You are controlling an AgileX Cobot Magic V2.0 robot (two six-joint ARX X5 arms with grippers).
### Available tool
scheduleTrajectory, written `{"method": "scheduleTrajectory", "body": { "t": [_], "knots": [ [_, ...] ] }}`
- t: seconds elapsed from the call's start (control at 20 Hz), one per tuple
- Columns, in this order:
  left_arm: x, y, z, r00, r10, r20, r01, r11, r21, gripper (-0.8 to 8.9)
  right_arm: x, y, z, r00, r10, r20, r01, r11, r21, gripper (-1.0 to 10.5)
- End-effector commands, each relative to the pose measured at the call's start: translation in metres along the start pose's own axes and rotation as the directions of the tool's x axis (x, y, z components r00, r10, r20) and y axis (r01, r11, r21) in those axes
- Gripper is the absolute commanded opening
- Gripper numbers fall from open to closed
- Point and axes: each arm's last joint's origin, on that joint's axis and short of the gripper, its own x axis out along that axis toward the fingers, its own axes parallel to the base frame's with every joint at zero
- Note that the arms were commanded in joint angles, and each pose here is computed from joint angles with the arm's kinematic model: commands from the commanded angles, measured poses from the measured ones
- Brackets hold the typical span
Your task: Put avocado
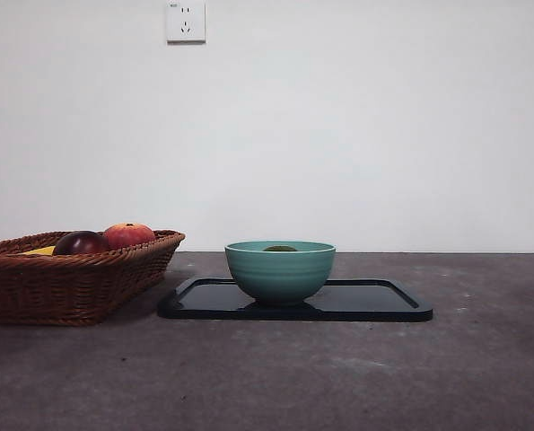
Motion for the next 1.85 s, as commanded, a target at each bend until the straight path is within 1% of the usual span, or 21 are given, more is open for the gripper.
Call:
{"method": "scheduleTrajectory", "body": {
  "t": [0.05,0.2,0.25,0.4,0.55,0.9,0.95,1.0,1.05,1.1,1.15,1.75,1.8,1.85],
  "knots": [
    [-0.002,0.000,0.003,1.000,-0.011,0.020,0.011,1.000,0.014,6.22,-0.009,-0.008,-0.044,0.994,0.077,0.075,-0.079,0.996,0.028,5.9],
    [-0.002,0.000,0.003,1.000,-0.011,0.020,0.011,1.000,0.014,6.22,-0.019,-0.019,-0.087,0.970,0.184,0.159,-0.194,0.980,0.051,5.9],
    [-0.002,0.000,0.003,1.000,-0.011,0.020,0.011,1.000,0.014,6.22,-0.021,-0.022,-0.099,0.960,0.204,0.190,-0.219,0.974,0.062,5.9],
    [-0.002,0.000,0.003,1.000,-0.011,0.020,0.011,1.000,0.014,6.21,-0.027,-0.030,-0.121,0.941,0.221,0.257,-0.246,0.967,0.070,5.9],
    [-0.002,0.000,0.003,1.000,-0.011,0.020,0.011,1.000,-0.005,6.21,-0.031,-0.033,-0.130,0.926,0.237,0.293,-0.267,0.961,0.068,5.9],
    [-0.002,0.000,0.003,1.000,-0.011,0.020,0.011,1.000,-0.004,6.19,-0.032,-0.034,-0.130,0.926,0.236,0.296,-0.267,0.961,0.069,5.9],
    [-0.002,0.000,0.003,1.000,-0.011,0.020,0.011,1.000,-0.004,5.78,-0.032,-0.034,-0.130,0.925,0.237,0.296,-0.268,0.961,0.068,5.9],
    [-0.002,0.000,0.003,1.000,-0.011,0.019,0.011,1.000,-0.004,4.59,-0.032,-0.034,-0.130,0.925,0.236,0.296,-0.267,0.961,0.069,5.1],
    [-0.002,0.000,0.003,1.000,-0.011,0.019,0.011,1.000,-0.004,2.86,-0.032,-0.034,-0.130,0.926,0.237,0.296,-0.268,0.961,0.068,3.1],
    [-0.002,0.000,0.003,1.000,-0.011,0.018,0.011,1.000,-0.004,0.80,-0.032,-0.034,-0.130,0.925,0.237,0.296,-0.268,0.961,0.068,0.7],
    [-0.002,0.000,0.003,1.000,-0.011,0.019,0.011,1.000,-0.004,0.20,-0.032,-0.034,-0.130,0.925,0.237,0.296,-0.268,0.961,0.068,0.1],
    [-0.003,0.000,0.003,1.000,-0.011,0.018,0.011,1.000,-0.004,0.19,-0.032,-0.034,-0.130,0.926,0.236,0.296,-0.267,0.961,0.068,0.2],
    [-0.003,0.000,0.003,1.000,-0.005,0.018,0.005,1.000,-0.006,0.19,-0.032,-0.034,-0.130,0.925,0.236,0.296,-0.267,0.961,0.068,0.2],
    [-0.003,0.000,0.002,0.999,0.027,0.019,-0.027,0.999,-0.018,0.19,-0.032,-0.034,-0.130,0.925,0.236,0.296,-0.267,0.961,0.068,0.2]
  ]
}}
